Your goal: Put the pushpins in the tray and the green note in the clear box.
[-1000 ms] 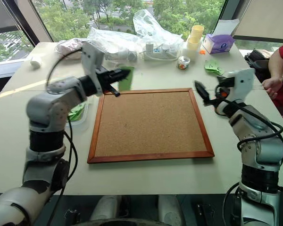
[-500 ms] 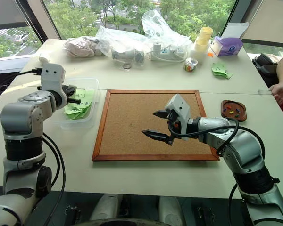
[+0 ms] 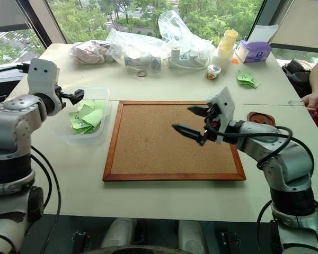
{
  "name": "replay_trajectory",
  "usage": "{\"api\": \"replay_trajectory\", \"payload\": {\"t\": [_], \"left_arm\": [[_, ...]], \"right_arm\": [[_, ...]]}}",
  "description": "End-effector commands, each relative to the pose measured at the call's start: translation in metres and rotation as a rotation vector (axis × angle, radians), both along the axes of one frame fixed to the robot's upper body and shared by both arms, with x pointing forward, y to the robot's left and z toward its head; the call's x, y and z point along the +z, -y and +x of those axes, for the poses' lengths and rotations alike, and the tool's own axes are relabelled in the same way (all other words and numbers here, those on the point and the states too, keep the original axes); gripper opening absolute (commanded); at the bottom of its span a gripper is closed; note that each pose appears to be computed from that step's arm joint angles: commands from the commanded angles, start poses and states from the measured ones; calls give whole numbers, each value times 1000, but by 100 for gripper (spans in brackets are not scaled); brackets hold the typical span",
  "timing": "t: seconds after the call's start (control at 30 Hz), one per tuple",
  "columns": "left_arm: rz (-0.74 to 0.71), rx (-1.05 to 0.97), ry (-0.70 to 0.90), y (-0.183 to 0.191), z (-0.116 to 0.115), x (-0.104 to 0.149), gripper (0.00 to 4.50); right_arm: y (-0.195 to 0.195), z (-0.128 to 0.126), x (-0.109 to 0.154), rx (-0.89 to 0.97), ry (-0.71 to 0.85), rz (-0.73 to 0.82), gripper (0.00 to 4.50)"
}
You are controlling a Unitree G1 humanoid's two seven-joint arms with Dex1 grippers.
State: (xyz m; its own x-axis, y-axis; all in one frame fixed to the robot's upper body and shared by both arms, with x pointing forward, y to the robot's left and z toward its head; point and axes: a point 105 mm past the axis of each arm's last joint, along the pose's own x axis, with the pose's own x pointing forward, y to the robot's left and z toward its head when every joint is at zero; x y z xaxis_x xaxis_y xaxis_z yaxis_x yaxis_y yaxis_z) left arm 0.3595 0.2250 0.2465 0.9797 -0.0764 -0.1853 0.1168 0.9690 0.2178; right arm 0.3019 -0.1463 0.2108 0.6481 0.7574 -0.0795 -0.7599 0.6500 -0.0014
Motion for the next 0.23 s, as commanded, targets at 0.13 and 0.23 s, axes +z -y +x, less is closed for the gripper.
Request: {"api": "replay_trajectory", "payload": {"t": [0.13,0.23], "left_arm": [[-68,-463,-54,51,-40,7,442],[-59,-607,-109,61,-59,-16,442]], "right_arm": [[29,-13,8,-82,-43,110,450],[39,-20,-11,-114,-107,55,450]]}}
